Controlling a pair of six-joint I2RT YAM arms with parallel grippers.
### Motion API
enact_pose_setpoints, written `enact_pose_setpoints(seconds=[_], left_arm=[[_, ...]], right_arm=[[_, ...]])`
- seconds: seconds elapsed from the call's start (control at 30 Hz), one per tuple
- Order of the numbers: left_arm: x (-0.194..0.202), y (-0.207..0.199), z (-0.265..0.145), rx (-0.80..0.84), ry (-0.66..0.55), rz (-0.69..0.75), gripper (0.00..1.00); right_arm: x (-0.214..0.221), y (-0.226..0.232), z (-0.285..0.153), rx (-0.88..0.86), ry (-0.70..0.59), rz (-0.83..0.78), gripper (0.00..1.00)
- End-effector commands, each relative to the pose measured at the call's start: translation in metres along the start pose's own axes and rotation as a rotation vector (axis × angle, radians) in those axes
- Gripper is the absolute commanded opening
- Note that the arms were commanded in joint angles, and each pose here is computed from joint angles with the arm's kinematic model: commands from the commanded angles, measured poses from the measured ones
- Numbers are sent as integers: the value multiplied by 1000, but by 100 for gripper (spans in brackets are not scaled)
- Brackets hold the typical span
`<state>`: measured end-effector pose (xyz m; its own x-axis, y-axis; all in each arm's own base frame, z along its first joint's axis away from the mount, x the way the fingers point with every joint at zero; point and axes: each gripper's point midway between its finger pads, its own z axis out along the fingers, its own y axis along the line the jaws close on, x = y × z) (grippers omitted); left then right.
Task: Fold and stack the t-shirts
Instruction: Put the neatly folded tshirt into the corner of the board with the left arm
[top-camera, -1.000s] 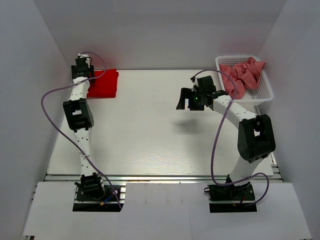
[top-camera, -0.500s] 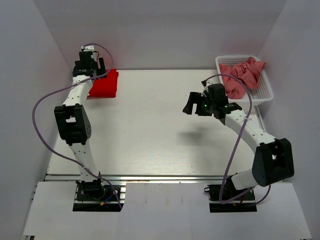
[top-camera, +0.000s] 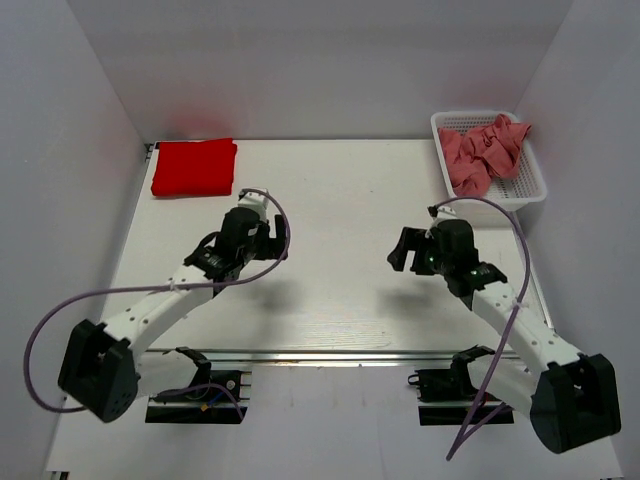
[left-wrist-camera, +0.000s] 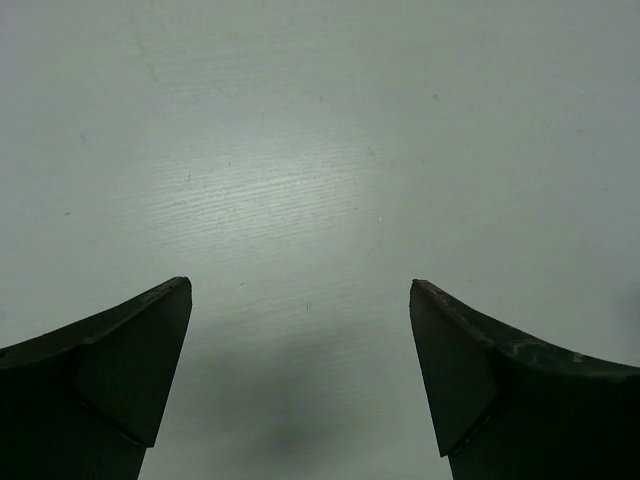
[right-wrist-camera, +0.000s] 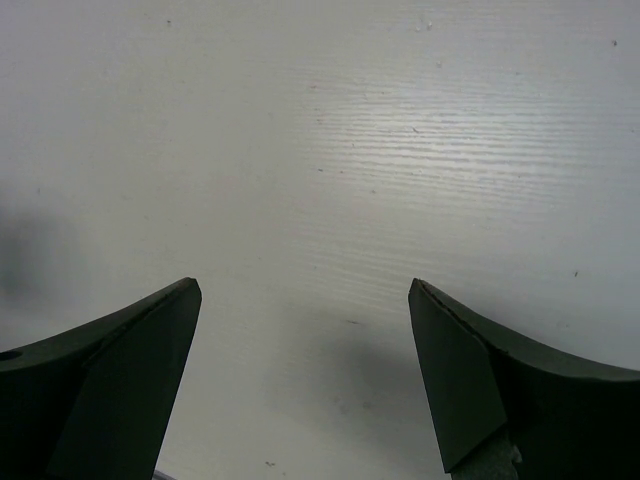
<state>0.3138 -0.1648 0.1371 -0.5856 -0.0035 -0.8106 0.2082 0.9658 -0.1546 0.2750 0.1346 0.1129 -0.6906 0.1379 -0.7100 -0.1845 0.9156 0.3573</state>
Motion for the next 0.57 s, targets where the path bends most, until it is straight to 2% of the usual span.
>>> enact_pose_setpoints(seconds=[0.0,0.23,0.43,0.53], left_arm=[[-25,7,-24,-72,-109,-45,100],[-26,8,-42,-74,-156,-43,100],[-15,10,-41,-92,-146,-38,100],[-17,8,-41,-80,-151,-40,100]], right_arm=[[-9,-5,-4,17,-85,14,90],[-17,10,-13,-63,-135,15,90],[-12,15,-11,-89,-96,4,90],[-14,22,-10,-134,-117,-13,90]])
